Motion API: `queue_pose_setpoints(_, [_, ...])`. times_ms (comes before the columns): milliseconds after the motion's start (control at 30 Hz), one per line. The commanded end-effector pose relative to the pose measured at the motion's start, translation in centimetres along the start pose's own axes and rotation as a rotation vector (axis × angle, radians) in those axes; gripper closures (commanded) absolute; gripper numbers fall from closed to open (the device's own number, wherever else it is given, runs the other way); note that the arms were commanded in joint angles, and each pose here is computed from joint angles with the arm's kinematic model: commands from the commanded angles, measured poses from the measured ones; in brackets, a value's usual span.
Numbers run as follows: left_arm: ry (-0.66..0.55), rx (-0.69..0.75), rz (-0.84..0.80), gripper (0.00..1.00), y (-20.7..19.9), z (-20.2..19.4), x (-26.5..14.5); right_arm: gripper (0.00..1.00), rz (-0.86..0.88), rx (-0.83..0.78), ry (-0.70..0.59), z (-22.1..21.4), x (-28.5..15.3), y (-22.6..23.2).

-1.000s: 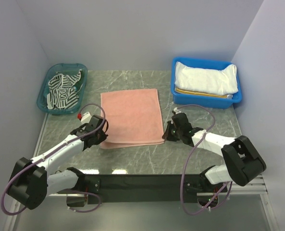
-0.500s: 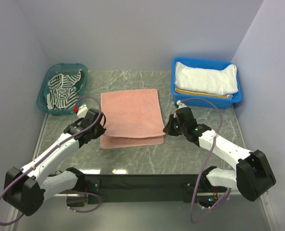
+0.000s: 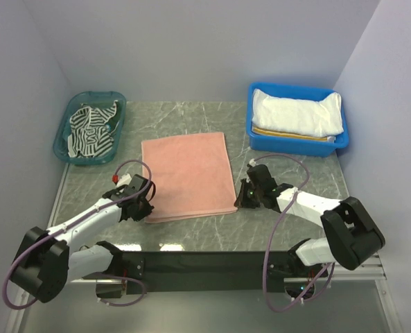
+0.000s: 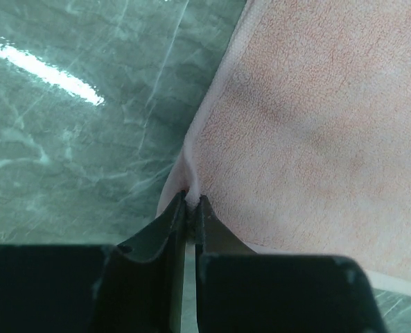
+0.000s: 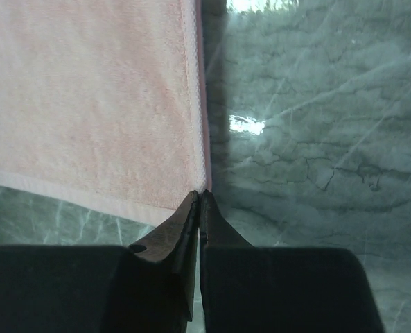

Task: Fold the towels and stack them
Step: Fold the towel

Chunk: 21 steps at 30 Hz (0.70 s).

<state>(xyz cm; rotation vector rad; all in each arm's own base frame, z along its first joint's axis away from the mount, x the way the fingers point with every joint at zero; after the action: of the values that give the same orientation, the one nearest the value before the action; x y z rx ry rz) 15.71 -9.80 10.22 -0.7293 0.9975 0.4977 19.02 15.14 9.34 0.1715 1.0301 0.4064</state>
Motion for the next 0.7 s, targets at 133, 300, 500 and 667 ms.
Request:
queue_pose_setpoints(133, [0.001, 0.003, 0.018, 0.95, 0.1, -0.3, 1.1, 1.0, -0.03, 0.008, -0.016, -0.2, 1.1, -0.5])
queue_pose_setpoints(300, [-0.016, 0.002, 0.018, 0.96, -0.1, 0.0, 0.9, 1.0, -0.04, -0.002, -0.02, 0.2, 1.0, -0.4])
queue_pose_setpoints(500, [-0.107, 0.001, -0.032, 0.96, -3.1, 2.8, -3.2, 1.0, -0.026, -0.032, -0.101, 2.9, -1.8, 0.9])
queue_pose_setpoints(667, [-0.141, -0.028, -0.083, 0.96, -3.5, 4.2, -7.2, 1.0, 0.028, -0.043, -0.133, 3.6, -4.8, 2.0])
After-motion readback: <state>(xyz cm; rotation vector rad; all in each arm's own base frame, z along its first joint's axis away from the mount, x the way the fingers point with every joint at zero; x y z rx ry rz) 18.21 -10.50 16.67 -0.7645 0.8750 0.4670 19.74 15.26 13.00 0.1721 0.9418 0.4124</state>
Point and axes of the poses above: each gripper's point midway between its finger pads, its own x axis out along the fingers, its own y axis along the line the jaws close on, z = x × y, the point moved 9 cm from there along -x, back along the fingers, and after that the axes turned 13 degrees about -x, right-handed, at the moved point
